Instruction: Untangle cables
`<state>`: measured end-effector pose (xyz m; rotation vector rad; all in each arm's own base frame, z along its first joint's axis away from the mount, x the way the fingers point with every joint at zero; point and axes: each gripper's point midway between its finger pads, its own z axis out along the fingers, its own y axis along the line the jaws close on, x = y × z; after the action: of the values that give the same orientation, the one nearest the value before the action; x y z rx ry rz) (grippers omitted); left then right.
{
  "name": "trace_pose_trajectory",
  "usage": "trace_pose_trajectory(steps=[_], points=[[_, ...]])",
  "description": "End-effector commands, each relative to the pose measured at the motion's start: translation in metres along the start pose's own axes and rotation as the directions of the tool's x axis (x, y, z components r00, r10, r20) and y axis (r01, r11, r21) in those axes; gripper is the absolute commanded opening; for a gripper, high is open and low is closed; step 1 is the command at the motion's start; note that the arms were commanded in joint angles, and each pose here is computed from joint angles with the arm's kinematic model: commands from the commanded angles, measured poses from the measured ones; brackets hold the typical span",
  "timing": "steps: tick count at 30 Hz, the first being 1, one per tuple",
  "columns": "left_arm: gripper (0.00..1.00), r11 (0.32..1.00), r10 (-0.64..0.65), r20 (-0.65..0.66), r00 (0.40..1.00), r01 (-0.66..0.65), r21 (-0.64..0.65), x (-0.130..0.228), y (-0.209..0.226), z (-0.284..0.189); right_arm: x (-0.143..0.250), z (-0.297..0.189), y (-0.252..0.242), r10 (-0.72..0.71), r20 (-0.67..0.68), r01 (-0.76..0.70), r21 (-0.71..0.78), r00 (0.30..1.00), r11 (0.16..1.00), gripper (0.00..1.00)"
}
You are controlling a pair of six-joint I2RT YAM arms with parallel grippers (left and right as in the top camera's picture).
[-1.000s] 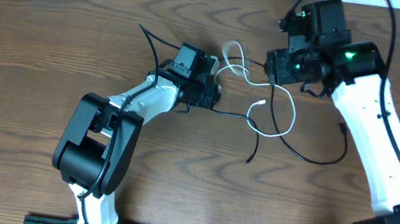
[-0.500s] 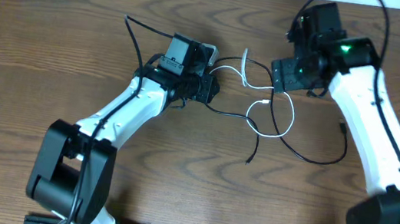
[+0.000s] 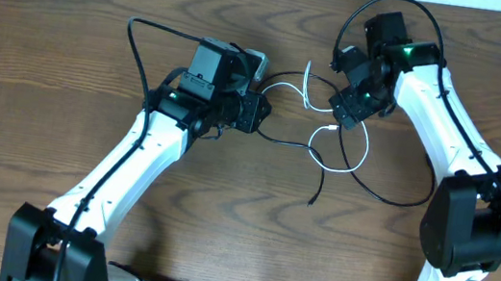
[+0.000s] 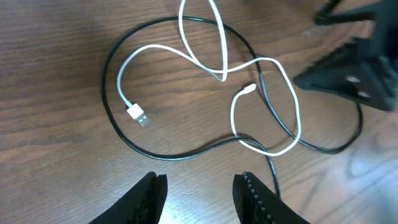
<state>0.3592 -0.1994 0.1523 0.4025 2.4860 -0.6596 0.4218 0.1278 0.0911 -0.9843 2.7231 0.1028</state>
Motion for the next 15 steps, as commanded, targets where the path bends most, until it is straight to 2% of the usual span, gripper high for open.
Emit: trace_pose_trajectory(steps=[1,15], points=[[0.40,0.998,0.028,0.023,0.999,-0.029,0.055,-0.005,-0.012,-0.012,-0.003,0.016,-0.005,-0.049,0.023,0.050,-0.039,0.999,0.998,0.87],[0.40,0.998,0.022,0.010,1.000,-0.023,0.053,-0.002,-0.012,-0.013,0.003,0.078,0.004,-0.054,-0.003,0.052,-0.171,0.999,0.984,0.86]])
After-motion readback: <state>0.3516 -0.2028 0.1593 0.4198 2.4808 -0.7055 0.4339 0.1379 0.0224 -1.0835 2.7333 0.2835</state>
